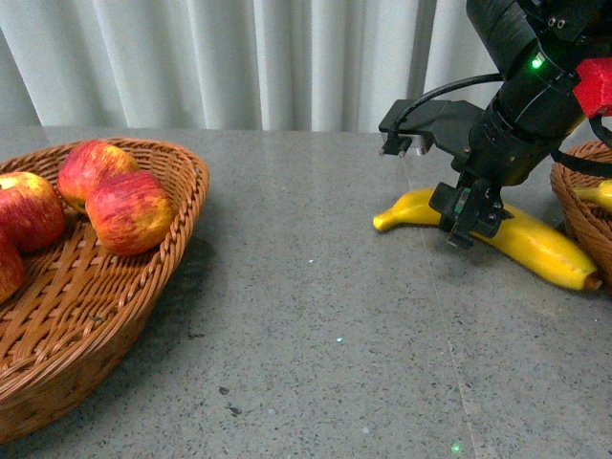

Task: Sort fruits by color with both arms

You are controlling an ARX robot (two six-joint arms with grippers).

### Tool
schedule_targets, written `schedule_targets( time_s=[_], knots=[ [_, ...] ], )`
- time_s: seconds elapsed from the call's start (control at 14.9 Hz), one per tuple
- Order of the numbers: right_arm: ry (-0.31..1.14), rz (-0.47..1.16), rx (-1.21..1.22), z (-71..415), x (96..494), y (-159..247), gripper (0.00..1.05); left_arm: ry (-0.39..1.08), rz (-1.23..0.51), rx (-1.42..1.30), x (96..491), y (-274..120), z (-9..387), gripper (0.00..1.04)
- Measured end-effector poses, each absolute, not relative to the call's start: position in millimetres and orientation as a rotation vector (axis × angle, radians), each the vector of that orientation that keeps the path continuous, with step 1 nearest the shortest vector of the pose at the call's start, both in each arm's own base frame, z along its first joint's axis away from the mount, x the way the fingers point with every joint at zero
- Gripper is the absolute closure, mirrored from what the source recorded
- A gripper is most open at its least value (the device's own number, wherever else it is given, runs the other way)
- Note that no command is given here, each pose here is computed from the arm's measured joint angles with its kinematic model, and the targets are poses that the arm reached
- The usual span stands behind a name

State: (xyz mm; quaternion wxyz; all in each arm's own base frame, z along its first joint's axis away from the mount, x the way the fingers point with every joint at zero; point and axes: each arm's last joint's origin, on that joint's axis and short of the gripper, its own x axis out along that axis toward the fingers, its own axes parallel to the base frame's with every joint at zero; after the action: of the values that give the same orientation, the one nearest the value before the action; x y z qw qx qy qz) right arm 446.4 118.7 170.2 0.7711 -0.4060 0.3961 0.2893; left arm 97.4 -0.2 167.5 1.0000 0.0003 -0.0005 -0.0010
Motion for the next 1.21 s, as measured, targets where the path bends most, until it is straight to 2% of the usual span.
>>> schedule_targets(
  time_s=[0.07,0.13,0.27,0.4,0.54,0.67,0.87,1.07,1.21],
  knots=[
    [0.848,0.632,-0.877,171,447,120,0.64,-0.001,-0.002,0.001,97,0,167,0.07],
    [0.837,0.649,-0.863,172,445,124,0.67,-0.001,-0.002,0.001,97,0,167,0.07],
    [0.69,0.72,-0.662,222,436,140,0.67,-0.001,-0.002,0.001,97,0,167,0.07],
    [0.505,0.671,-0.46,290,428,115,0.67,-0.001,-0.002,0.001,97,0,167,0.07],
    [0.437,0.639,-0.352,318,415,80,0.67,-0.001,-0.002,0.001,97,0,167,0.07],
    [0.435,0.592,-0.3,320,398,34,0.67,-0.001,-0.002,0.001,97,0,167,0.07],
    [0.497,0.49,-0.301,285,384,-44,0.68,-0.001,-0.002,0.001,97,0,167,0.07],
    [0.519,0.421,-0.414,269,370,-89,0.68,-0.001,-0.002,0.001,97,0,167,0.07],
    [0.563,0.449,-0.489,260,362,-96,0.68,-0.001,-0.002,0.001,97,0,167,0.07]
  ],
)
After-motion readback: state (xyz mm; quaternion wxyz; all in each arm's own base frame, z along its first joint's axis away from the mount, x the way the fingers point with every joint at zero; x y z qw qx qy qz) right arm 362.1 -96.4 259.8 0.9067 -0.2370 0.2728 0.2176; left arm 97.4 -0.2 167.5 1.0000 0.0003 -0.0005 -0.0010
